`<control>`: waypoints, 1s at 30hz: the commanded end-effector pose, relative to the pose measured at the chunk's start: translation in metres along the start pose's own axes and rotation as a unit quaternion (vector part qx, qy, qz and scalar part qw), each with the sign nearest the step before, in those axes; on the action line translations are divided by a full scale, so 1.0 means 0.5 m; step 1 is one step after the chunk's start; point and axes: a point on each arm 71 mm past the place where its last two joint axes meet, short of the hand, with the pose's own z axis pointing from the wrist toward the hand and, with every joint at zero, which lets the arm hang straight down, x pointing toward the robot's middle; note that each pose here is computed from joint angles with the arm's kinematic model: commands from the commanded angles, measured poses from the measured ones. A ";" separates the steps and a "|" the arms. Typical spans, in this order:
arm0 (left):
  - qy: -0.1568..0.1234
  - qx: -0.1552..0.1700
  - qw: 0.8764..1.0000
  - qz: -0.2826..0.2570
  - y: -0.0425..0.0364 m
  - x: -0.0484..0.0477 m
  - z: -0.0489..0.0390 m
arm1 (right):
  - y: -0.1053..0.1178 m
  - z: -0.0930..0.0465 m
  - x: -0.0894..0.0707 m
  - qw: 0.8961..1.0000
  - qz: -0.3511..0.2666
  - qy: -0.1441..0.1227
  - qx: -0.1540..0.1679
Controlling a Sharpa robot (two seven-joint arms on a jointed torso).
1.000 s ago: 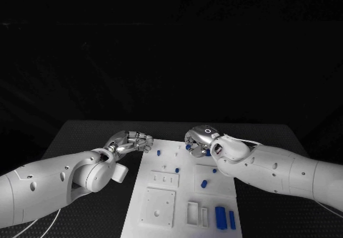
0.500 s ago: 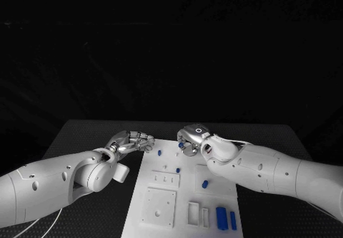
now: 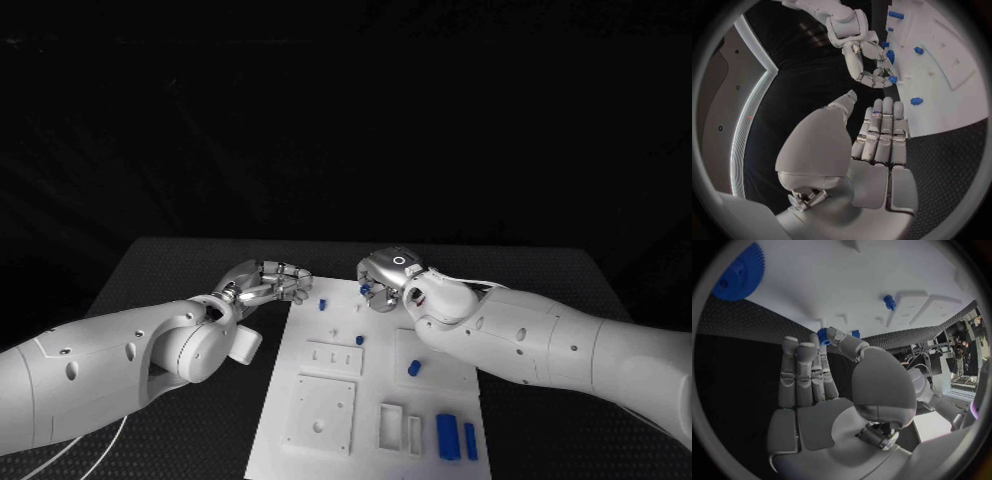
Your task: Assemble the parts on the task board
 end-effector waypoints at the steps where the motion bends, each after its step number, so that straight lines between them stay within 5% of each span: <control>1: 0.010 0.005 1.000 -0.001 -0.004 0.005 0.001 | 0.001 0.001 0.002 1.000 -0.011 0.006 -0.001; 30: 0.008 0.005 1.000 -0.001 -0.005 0.003 0.000 | 0.005 0.007 0.017 1.000 -0.016 0.020 0.001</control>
